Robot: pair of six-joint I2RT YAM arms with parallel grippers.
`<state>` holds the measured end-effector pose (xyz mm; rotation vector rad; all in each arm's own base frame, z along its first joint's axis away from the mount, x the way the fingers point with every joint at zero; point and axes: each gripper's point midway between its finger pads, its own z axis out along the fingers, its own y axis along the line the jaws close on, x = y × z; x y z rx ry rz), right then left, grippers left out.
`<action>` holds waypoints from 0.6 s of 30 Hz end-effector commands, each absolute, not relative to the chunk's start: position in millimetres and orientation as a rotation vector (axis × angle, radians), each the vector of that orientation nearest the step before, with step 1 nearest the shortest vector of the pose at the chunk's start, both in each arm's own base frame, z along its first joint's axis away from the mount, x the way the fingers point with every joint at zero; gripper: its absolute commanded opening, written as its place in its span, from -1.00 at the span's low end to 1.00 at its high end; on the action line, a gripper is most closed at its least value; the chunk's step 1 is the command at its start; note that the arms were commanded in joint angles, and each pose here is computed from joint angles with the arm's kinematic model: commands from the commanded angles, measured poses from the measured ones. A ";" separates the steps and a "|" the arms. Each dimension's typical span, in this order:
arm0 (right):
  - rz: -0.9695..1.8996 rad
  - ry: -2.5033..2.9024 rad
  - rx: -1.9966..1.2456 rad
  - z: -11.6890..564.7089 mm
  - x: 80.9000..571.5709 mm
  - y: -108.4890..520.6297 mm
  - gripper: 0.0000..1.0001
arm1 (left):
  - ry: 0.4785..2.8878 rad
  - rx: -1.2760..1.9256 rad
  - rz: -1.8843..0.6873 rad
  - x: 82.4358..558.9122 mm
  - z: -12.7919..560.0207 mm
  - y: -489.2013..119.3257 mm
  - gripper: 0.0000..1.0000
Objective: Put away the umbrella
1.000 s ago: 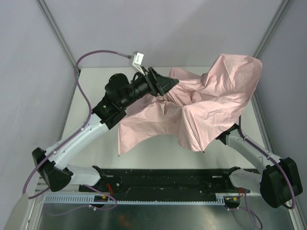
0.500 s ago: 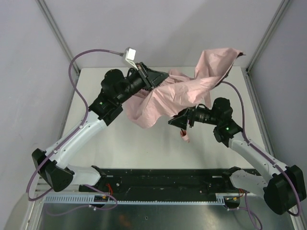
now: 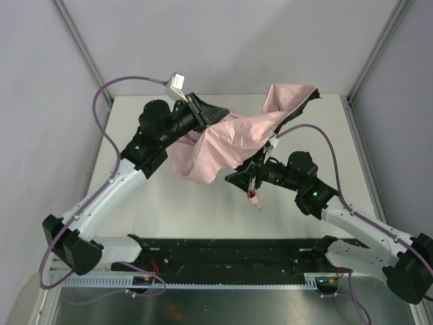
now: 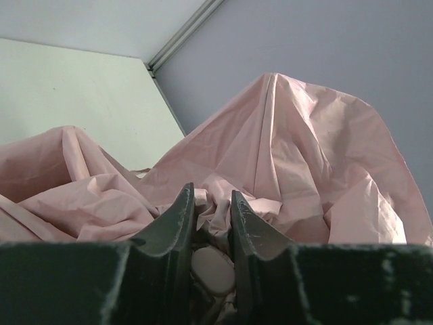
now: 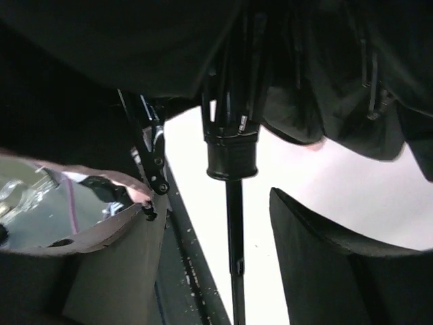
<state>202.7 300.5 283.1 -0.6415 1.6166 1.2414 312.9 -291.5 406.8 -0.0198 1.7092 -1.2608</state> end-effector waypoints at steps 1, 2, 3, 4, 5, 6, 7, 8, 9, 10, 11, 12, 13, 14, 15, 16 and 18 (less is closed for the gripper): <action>1.040 1.659 -0.492 277.1 230.3 282.8 0.36 | 1.505 0.096 -1.202 302.5 461.1 -276.6 -1.00; 1.018 1.683 -0.502 271.4 230.0 277.8 0.38 | 1.493 0.110 -1.171 302.3 461.5 -273.4 -1.00; 0.997 1.704 -0.509 266.7 229.8 272.0 0.39 | 1.486 0.116 -1.147 302.0 460.4 -270.0 -1.00; 0.984 1.717 -0.513 263.8 229.3 266.4 0.40 | 1.482 0.109 -1.126 302.2 459.0 -266.1 -1.00; 0.993 1.715 -0.524 264.4 226.7 263.5 0.40 | 1.480 0.092 -1.116 302.2 458.0 -262.2 -1.00; 1.010 1.707 -0.526 266.0 224.6 262.2 0.41 | 1.485 0.069 -1.116 302.8 455.7 -259.3 -1.00; 1.034 1.694 -0.524 268.3 222.4 263.0 0.41 | 1.495 0.045 -1.131 302.9 452.9 -257.6 -1.00; 1.070 1.666 -0.520 273.7 219.8 266.7 0.41 | 1.511 0.022 -1.163 302.7 449.4 -257.3 -1.00; 1.109 1.639 -0.520 277.8 216.5 272.3 0.41 | 1.516 0.011 -1.204 302.3 448.2 -258.7 -1.00; 1.145 1.615 -0.525 281.0 212.3 278.0 0.41 | 1.514 0.018 -1.250 300.9 447.6 -262.0 -1.00; 1.172 1.595 -0.527 284.2 208.4 282.7 0.40 | 1.508 0.035 -1.286 299.1 447.7 -265.3 -1.00; 1.186 1.581 -0.520 287.0 206.2 285.2 0.40 | 1.506 0.046 -1.299 298.8 447.1 -267.0 -1.00; 1.185 1.575 -0.498 289.5 206.1 284.7 0.40 | 1.504 0.049 -1.292 300.1 445.8 -266.5 -1.00; 1.175 1.569 -0.471 292.0 206.9 281.8 0.40 | 1.505 0.041 -1.273 302.7 443.4 -264.5 -1.00; 1.154 1.566 -0.440 293.2 208.3 277.2 0.40 | 1.506 0.029 -1.245 305.8 440.3 -261.5 -1.00; 1.134 1.560 -0.411 294.7 209.0 271.4 0.40 | 1.503 0.025 -1.213 308.9 438.2 -258.3 -1.00; 1.118 1.543 -0.396 296.0 204.0 262.8 0.40 | 1.501 0.026 -1.135 316.8 433.3 -251.9 -1.00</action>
